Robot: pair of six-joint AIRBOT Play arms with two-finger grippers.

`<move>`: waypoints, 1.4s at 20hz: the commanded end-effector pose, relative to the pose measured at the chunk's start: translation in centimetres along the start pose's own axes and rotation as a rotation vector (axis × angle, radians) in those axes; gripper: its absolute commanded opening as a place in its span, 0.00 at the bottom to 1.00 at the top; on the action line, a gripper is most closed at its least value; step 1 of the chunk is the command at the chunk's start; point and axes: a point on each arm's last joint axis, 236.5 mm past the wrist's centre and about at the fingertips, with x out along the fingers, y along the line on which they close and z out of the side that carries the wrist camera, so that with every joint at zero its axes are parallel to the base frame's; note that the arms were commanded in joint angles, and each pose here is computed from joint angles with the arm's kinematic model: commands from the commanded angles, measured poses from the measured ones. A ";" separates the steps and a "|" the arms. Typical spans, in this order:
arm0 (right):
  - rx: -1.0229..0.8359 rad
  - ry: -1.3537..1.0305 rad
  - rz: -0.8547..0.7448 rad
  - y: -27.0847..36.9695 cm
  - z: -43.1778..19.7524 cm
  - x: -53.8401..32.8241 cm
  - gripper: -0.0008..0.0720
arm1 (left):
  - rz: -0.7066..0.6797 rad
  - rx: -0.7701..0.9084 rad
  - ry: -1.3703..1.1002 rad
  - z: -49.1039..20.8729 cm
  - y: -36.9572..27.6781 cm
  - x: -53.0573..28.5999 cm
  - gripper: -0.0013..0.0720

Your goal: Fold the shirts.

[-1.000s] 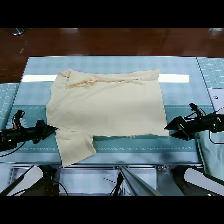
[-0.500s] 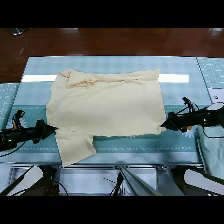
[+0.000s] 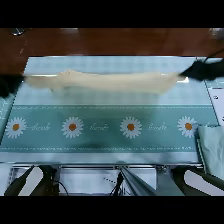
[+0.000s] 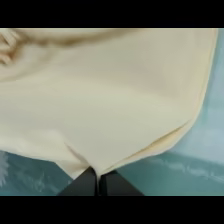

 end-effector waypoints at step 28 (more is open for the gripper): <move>-0.184 -0.404 -0.032 10.7 -2.7 -13.0 0.05 | 0.535 0.475 -0.150 3.0 -4.4 -5.5 0.04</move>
